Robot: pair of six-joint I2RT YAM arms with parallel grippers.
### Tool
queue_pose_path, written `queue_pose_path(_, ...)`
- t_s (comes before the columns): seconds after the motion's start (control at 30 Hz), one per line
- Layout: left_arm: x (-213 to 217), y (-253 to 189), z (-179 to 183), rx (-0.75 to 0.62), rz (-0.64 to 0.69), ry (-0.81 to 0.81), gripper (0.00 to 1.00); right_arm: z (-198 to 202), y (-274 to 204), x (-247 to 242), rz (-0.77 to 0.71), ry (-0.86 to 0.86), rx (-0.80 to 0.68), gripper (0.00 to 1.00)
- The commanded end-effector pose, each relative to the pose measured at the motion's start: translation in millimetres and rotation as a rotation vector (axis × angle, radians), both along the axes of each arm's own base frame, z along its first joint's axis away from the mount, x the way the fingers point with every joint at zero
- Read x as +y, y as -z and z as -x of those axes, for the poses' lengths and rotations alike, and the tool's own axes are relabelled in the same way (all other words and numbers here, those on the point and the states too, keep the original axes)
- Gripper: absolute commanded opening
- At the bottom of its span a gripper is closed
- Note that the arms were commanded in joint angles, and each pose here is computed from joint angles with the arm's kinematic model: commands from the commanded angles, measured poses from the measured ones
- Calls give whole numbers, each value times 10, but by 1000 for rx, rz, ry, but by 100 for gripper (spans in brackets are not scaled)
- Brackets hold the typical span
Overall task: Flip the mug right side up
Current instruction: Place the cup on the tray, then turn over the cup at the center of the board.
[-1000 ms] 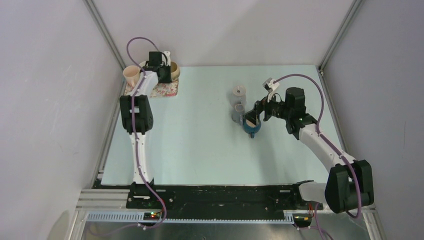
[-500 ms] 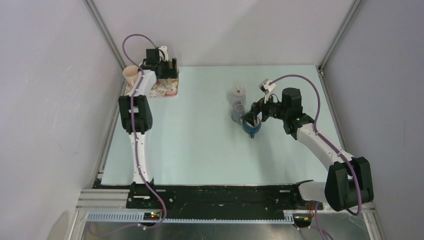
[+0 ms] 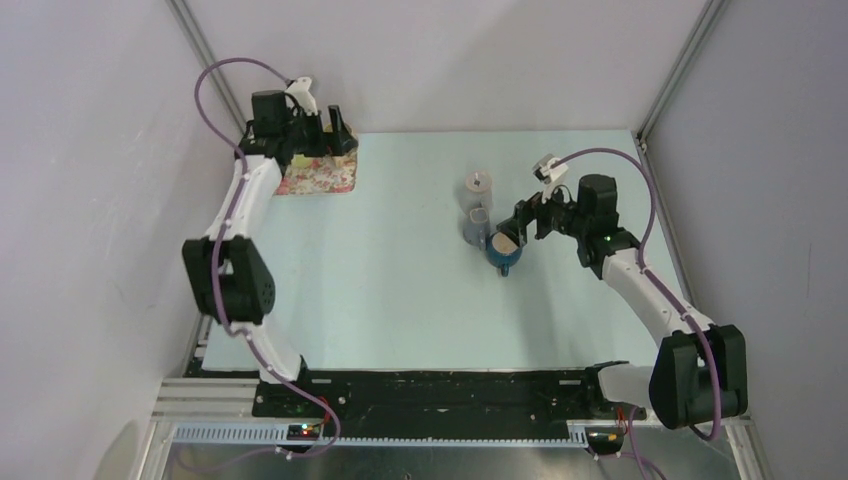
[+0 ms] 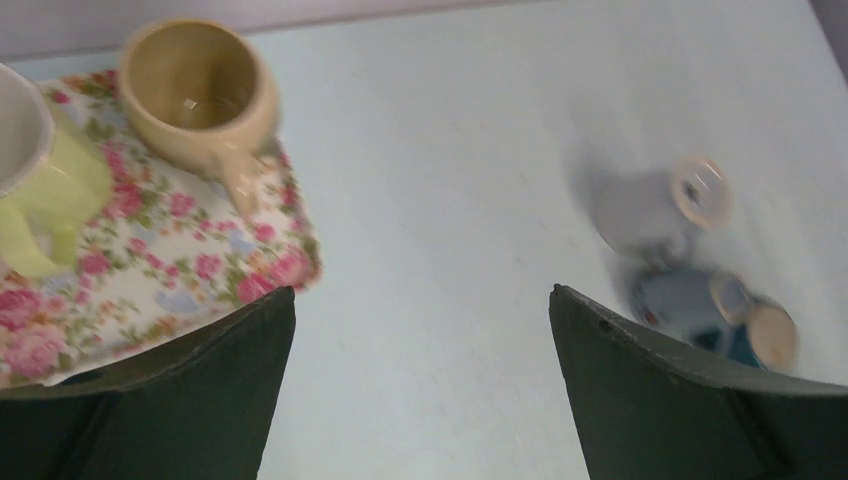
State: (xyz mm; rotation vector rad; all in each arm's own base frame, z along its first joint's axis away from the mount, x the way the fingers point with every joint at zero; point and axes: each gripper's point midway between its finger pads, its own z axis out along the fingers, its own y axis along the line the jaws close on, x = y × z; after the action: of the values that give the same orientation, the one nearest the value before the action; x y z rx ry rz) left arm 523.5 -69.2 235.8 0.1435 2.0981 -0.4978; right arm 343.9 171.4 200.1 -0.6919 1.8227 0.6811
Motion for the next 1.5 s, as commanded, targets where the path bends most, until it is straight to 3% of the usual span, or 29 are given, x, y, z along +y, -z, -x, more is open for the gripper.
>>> queue_pose_path(0.0, -395, -176, 684, -64, -23, 210, 100, -16, -186, -77, 21, 6, -64, 99)
queue_pose_path(0.23, -291, 112, 1382, -111, -198, 293, 100, 62, -254, -69, 35, -45, -73, 99)
queue_pose_path(0.47, -390, 308, 1829, -143, -207, 425, 100, 284, 10, -100, 209, -118, -31, 99)
queue_pose_path(0.67, -437, 539, 1851, -80, -177, 457, 100, 420, 167, -17, 214, -171, -25, 99)
queue_pose_path(0.93, -448, 782, 1821, 17, -138, 441, 100, 229, 336, -201, 184, -40, -38, 99)
queue_pose_path(1.47, -485, 808, 1942, 11, -118, 462, 100, 59, 673, -210, 168, 42, 56, 99)
